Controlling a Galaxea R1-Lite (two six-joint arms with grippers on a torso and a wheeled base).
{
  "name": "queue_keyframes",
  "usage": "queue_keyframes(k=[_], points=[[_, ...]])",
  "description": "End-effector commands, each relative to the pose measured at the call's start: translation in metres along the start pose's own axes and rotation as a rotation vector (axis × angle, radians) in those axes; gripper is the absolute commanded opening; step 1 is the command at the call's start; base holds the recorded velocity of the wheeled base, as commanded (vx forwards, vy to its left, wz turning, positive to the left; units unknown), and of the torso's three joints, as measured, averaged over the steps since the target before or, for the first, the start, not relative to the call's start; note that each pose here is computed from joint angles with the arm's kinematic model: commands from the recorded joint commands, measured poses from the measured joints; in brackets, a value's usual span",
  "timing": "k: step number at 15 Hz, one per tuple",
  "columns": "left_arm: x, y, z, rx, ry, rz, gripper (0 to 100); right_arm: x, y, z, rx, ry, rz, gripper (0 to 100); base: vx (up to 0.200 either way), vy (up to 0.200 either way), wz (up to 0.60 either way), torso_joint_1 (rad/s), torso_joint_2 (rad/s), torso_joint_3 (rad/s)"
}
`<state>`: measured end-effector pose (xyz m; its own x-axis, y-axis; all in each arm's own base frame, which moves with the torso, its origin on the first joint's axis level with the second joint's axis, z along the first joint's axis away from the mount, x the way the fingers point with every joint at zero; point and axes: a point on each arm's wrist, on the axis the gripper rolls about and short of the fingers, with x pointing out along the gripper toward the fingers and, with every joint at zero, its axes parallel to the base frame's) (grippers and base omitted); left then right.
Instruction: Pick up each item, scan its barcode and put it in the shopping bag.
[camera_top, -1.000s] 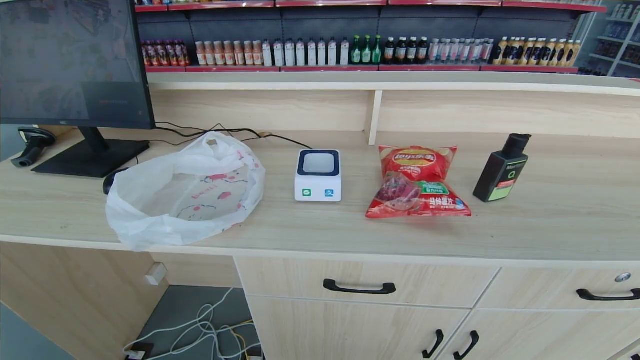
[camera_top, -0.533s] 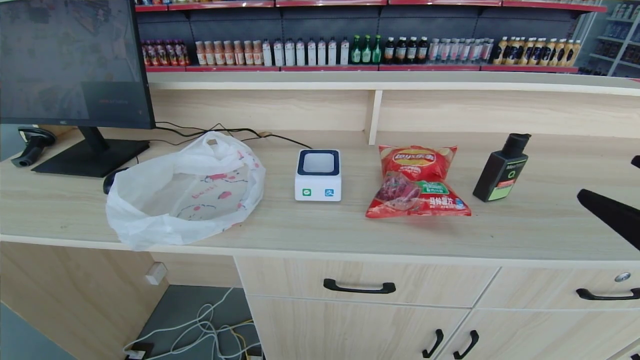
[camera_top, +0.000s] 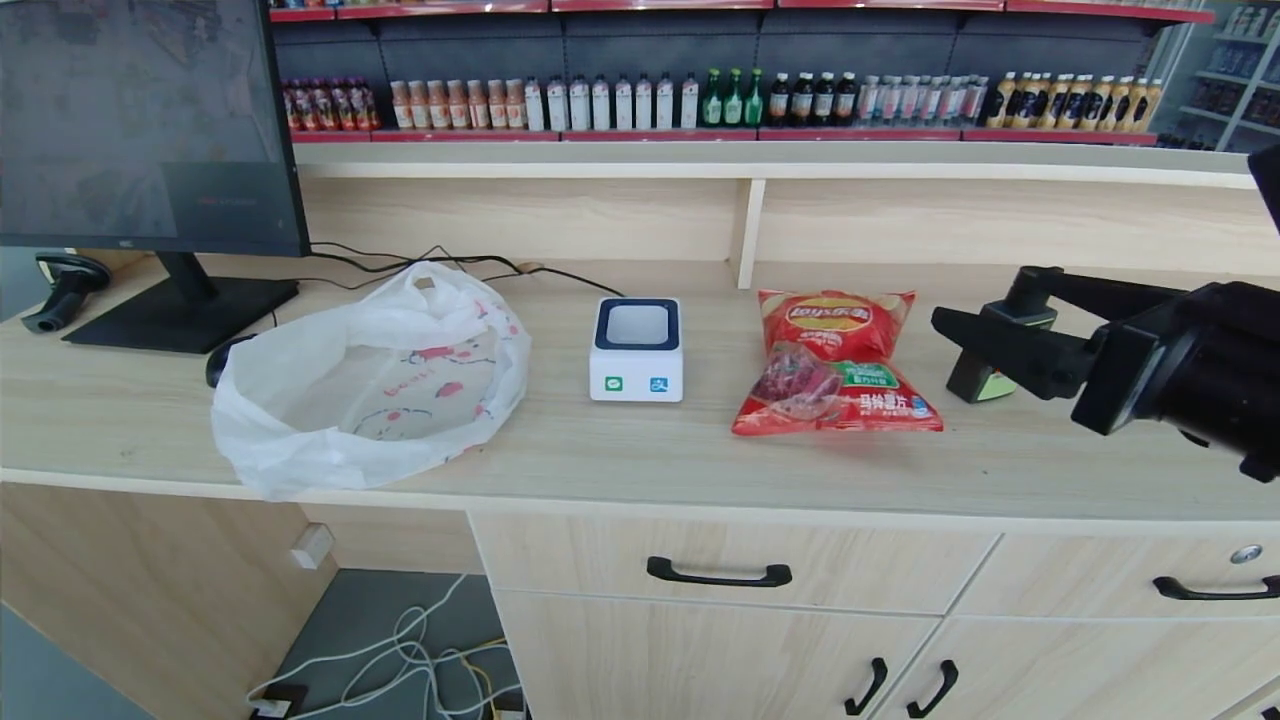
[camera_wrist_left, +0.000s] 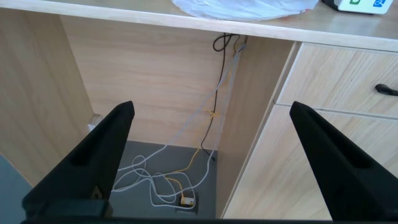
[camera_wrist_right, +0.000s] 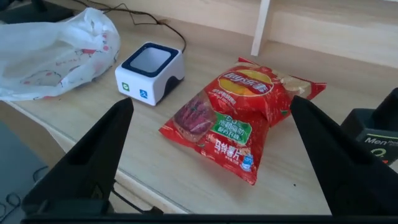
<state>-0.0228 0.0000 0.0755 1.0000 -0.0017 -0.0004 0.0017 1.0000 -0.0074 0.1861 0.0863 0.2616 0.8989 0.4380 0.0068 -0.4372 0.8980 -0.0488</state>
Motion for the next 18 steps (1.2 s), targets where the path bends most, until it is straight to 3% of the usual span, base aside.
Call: queue_keyframes(k=[1, 7, 15, 18], points=[[0.000, 0.000, 0.000, 0.000, 0.000, 0.000, 100, 0.021, 0.005, -0.004, 0.009, 0.034, 0.001, 100, 0.000, 0.000, 0.00, 0.000, 0.00, 0.000], [0.000, 0.000, 0.000, 0.000, 0.000, 0.000, 100, 0.050, 0.023, 0.005, 0.070, 0.029, -0.108, 100, 0.000, 0.000, 0.00, 0.000, 0.00, 0.000], [0.000, 0.000, 0.000, 0.003, 0.000, 0.000, 100, 0.088, 0.018, -0.015, 0.088, 0.101, -0.211, 100, 0.000, 0.000, 0.00, 0.000, 0.00, 0.000], [0.000, 0.000, 0.000, 0.003, 0.000, 0.000, 100, 0.121, 0.018, -0.008, 0.110, 0.067, -0.207, 100, 0.000, 0.000, 0.00, 0.000, 0.00, 0.000]])
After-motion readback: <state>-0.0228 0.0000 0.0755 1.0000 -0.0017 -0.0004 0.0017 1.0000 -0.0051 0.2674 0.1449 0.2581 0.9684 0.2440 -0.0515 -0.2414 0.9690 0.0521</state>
